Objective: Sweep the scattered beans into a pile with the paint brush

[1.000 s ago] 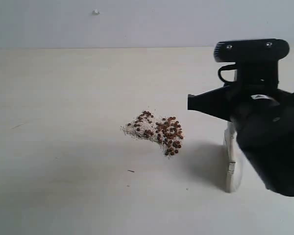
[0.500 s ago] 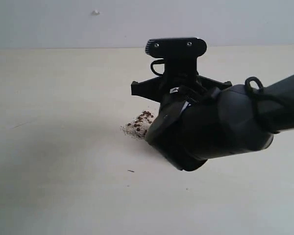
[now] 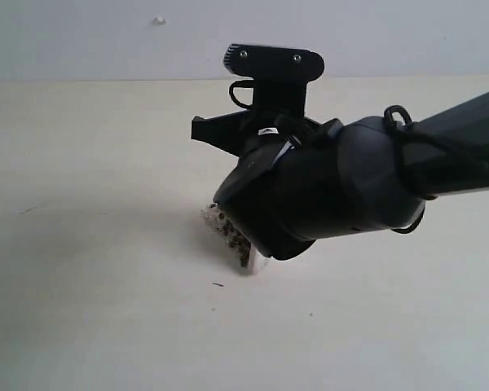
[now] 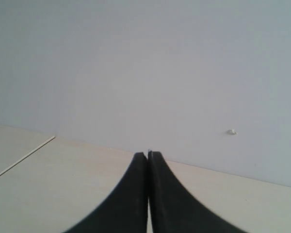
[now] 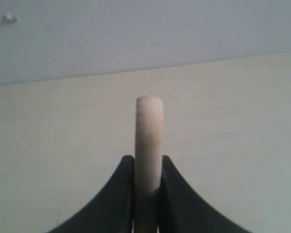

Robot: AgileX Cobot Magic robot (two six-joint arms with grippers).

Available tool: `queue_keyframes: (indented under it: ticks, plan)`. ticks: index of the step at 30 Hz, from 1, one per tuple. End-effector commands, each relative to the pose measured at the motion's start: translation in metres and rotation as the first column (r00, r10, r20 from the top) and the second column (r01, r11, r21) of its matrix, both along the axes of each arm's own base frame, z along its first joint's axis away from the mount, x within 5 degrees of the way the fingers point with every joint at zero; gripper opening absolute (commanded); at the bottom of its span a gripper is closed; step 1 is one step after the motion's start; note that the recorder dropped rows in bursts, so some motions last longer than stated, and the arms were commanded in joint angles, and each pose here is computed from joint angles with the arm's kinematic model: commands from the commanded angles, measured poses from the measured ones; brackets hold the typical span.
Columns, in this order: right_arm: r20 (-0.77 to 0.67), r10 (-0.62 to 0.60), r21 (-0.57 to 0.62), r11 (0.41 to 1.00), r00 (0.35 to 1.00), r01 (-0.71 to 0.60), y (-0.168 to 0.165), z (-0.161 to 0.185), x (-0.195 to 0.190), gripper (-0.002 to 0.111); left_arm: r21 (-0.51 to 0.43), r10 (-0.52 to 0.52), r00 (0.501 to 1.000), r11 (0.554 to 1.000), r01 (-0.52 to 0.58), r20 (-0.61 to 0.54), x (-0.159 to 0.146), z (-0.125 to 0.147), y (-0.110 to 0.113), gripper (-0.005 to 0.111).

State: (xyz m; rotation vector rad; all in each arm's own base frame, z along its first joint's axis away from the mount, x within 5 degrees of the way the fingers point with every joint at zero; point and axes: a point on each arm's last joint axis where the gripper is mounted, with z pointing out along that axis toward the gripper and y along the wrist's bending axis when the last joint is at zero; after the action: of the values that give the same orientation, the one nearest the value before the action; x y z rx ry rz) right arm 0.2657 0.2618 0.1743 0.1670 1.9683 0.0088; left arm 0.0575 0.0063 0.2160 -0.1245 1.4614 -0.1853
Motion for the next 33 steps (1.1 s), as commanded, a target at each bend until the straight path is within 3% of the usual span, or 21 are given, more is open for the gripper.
queue_keyframes:
  ticks: [1, 7, 10, 14, 19, 26, 33]
  plan:
    - [0.025, -0.04, -0.093, 0.995, 0.999, 0.042, -0.01, 0.023, -0.004, 0.0, 0.0, 0.0, 1.0, 1.0, 0.0, 0.004, 0.0, 0.0, 0.0, 0.0]
    - [0.09, -0.053, -0.221, 0.973, 0.995, 0.072, -0.029, 0.06, -0.005, 0.0, 0.0, 0.0, 1.0, 1.0, 0.0, 0.004, 0.0, 0.0, 0.0, 0.0]
    - [0.07, -0.086, -0.284, 0.953, 0.994, 0.102, -0.043, 0.047, 0.013, 0.0, 0.0, 0.0, 1.0, 1.0, 0.0, 0.004, 0.0, 0.0, 0.0, 0.0]
    - [0.065, 0.055, -0.37, 0.929, 0.996, -0.027, -0.034, 0.022, 0.03, 0.0, 0.0, 0.0, 1.0, 1.0, 0.0, 0.004, 0.0, 0.0, 0.0, 0.0]
    - [0.072, 0.172, -0.31, 0.94, 0.982, -0.142, -0.017, 0.001, 0.034, 0.0, 0.0, 0.0, 1.0, 1.0, 0.0, 0.004, 0.0, 0.0, 0.0, 0.0]
    - [0.081, 0.325, -0.189, 0.933, 0.942, -0.306, 0.001, -0.002, 0.032, 0.0, 0.0, 0.0, 1.0, 1.0, 0.0, 0.004, 0.0, 0.0, 0.0, 0.0]
    - [0.042, 0.359, -0.128, 0.928, 0.933, -0.351, 0.006, -0.005, 0.029, 0.0, 0.0, 0.0, 1.0, 1.0, 0.0, 0.004, 0.0, 0.0, 0.0, 0.0]
